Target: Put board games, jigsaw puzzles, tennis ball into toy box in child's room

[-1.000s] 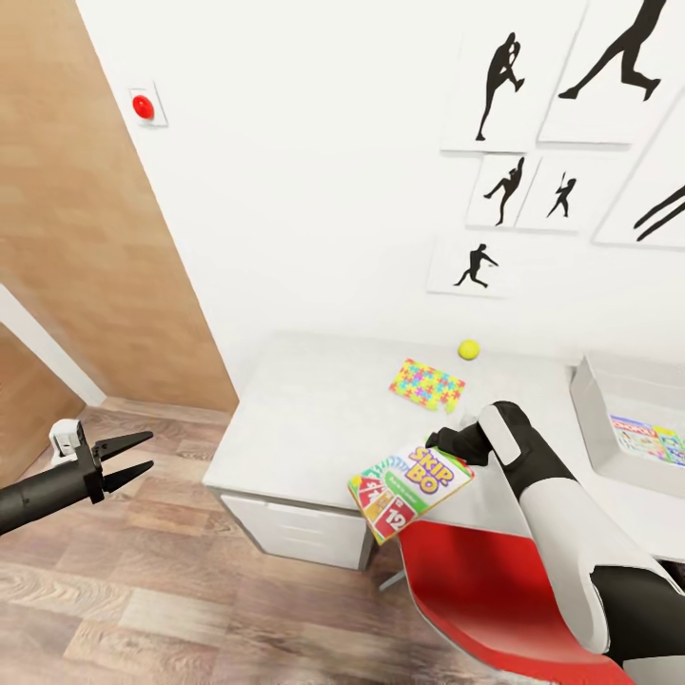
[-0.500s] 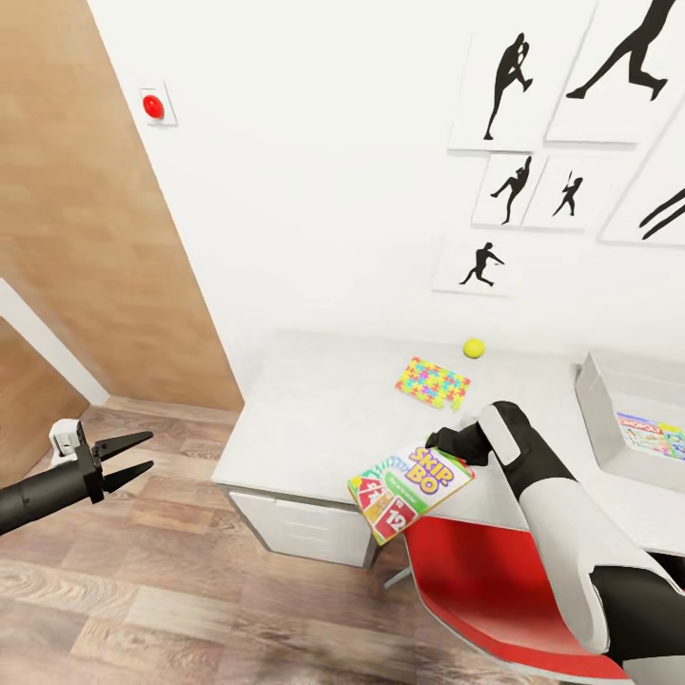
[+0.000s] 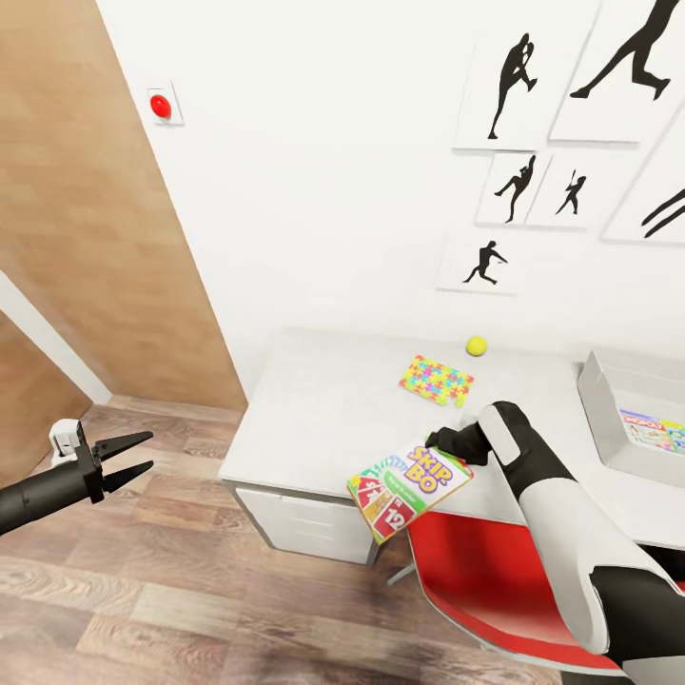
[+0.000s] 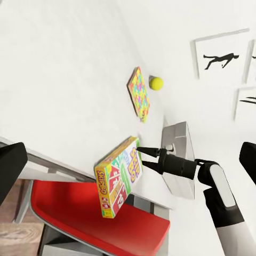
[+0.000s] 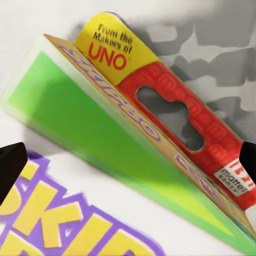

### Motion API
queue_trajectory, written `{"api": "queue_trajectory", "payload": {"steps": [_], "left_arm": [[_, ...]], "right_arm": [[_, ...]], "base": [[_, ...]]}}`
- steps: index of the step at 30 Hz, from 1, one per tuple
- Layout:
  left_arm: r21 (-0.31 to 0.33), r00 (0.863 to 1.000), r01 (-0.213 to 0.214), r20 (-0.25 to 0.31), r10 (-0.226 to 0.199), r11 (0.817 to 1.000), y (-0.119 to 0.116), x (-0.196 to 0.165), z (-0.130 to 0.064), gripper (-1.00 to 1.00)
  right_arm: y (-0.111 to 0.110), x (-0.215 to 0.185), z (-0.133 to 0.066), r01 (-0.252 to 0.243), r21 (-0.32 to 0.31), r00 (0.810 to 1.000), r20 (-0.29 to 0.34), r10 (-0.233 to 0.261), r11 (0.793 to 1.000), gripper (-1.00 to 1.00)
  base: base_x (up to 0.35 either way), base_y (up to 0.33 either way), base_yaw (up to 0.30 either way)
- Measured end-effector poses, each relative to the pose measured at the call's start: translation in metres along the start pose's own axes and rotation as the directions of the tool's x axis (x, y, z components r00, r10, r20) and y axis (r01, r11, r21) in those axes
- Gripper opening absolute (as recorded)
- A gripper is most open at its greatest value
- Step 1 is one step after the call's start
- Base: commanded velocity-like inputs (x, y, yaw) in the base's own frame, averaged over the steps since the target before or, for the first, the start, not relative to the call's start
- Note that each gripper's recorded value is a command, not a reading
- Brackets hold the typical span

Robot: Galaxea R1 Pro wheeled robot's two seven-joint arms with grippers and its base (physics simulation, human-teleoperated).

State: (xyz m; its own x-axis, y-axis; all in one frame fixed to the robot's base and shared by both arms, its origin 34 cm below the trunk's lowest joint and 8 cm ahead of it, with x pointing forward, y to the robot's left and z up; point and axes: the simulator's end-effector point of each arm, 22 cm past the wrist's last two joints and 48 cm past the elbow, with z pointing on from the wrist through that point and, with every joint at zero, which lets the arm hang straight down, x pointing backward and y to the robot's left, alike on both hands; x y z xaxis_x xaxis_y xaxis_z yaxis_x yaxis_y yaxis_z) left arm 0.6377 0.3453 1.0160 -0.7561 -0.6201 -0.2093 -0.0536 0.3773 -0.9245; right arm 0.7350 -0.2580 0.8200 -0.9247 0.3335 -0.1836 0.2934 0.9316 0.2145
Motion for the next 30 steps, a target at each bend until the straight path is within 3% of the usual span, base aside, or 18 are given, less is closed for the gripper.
{"api": "queue_trajectory", "payload": {"steps": [7, 17, 21, 24, 30], "left_arm": [[0.002, 1.000, -0.002, 0.001, 0.002, 1.000, -0.001, 0.000, 0.000, 1.00], [0.010, 1.000, -0.011, 0.006, 0.011, 1.000, -0.008, -0.001, -0.003, 1.00], [0.013, 1.000, -0.015, 0.008, 0.014, 1.000, -0.010, -0.002, -0.004, 1.00], [0.015, 1.000, -0.017, 0.009, 0.017, 1.000, -0.012, -0.002, -0.005, 1.00], [0.020, 1.000, -0.023, 0.012, 0.022, 1.000, -0.016, -0.003, -0.006, 1.00]], "right_arm": [[0.004, -0.017, -0.005, -0.014, -0.009, 0.997, 0.071, 0.014, 1.000, 1.00], [0.014, -0.031, -0.018, -0.021, -0.031, 0.992, 0.120, 0.024, 0.999, 1.00], [0.026, -0.054, -0.042, -0.001, -0.059, 0.982, 0.191, 0.012, 0.998, 1.00], [0.039, -0.073, -0.075, 0.038, -0.090, 0.963, 0.268, -0.012, 0.995, 1.00], [0.058, -0.068, -0.124, 0.111, -0.166, 0.929, 0.367, -0.043, 0.980, 1.00]], "base": [[-0.001, 0.001, -0.060], [0.000, 0.000, -0.144], [0.000, 0.000, -0.160], [0.000, 0.000, -0.162], [0.000, 0.000, -0.163]]}}
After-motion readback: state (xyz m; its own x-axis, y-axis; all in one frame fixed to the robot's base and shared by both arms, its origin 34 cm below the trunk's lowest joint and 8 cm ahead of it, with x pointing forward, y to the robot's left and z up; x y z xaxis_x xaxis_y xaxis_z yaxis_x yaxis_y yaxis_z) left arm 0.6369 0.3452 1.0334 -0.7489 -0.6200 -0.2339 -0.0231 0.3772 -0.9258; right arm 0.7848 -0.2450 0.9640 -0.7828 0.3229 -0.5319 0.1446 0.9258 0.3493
